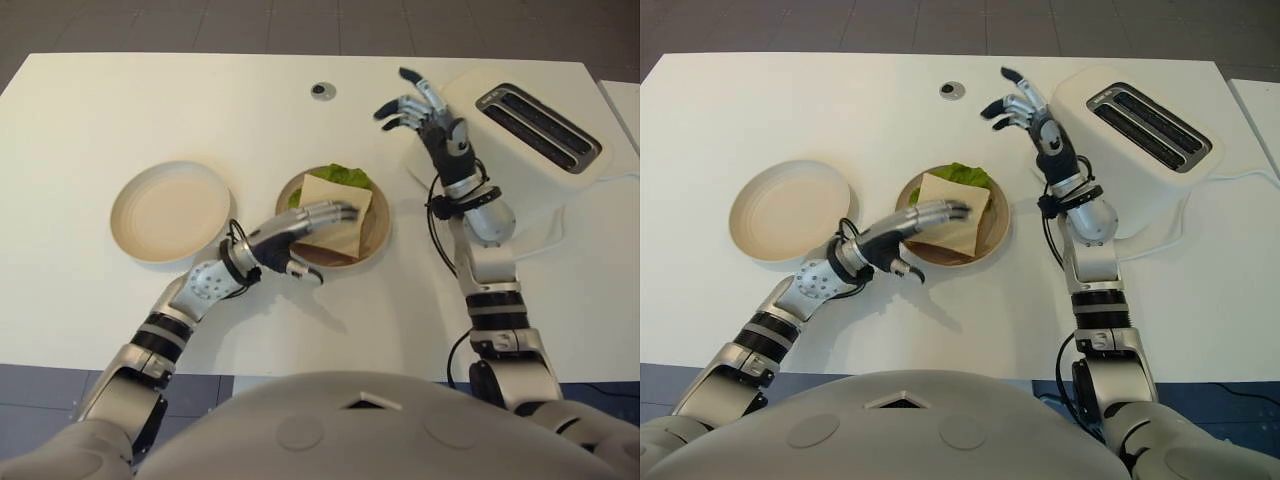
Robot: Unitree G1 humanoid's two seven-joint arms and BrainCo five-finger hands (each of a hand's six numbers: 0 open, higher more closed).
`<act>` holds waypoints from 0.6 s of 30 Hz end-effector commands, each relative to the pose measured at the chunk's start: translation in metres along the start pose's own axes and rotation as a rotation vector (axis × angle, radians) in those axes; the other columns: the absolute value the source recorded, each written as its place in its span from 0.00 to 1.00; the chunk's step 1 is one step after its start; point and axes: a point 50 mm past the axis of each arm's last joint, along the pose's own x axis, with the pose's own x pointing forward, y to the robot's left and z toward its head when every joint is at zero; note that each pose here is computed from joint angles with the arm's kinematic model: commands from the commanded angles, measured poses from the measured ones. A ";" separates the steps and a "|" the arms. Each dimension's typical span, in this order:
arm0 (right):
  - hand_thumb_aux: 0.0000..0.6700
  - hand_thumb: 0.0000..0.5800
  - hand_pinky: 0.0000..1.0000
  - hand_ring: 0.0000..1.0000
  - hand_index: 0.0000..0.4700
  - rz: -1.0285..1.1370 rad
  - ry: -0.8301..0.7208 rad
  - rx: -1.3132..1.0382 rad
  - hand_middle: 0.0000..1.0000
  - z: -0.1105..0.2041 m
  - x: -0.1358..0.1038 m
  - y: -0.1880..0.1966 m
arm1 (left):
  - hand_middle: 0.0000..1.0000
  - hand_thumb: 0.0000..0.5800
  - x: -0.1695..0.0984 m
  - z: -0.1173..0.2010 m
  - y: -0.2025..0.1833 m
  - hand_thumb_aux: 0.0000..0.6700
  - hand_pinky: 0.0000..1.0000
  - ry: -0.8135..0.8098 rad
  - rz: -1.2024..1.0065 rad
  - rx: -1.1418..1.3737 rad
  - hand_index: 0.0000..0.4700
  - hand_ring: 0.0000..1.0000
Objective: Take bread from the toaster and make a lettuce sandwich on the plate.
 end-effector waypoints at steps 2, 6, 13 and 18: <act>1.00 1.00 1.00 1.00 1.00 0.373 -0.061 0.167 1.00 0.020 -0.025 0.035 | 1.00 1.00 -0.002 0.040 -0.003 1.00 1.00 -0.214 -0.052 -0.274 1.00 1.00; 1.00 1.00 1.00 1.00 1.00 0.783 0.096 0.155 1.00 0.010 -0.067 0.068 | 1.00 1.00 -0.042 0.023 -0.060 1.00 1.00 0.005 -0.600 -0.335 1.00 1.00; 1.00 1.00 1.00 1.00 1.00 1.095 0.466 -0.074 1.00 -0.045 -0.103 0.091 | 1.00 1.00 -0.073 -0.034 -0.096 1.00 1.00 0.417 -0.894 -0.169 1.00 1.00; 1.00 1.00 1.00 1.00 1.00 0.753 0.594 -0.387 1.00 -0.088 -0.065 0.066 | 1.00 0.99 -0.064 -0.074 -0.065 0.88 1.00 0.620 -0.658 0.073 0.88 1.00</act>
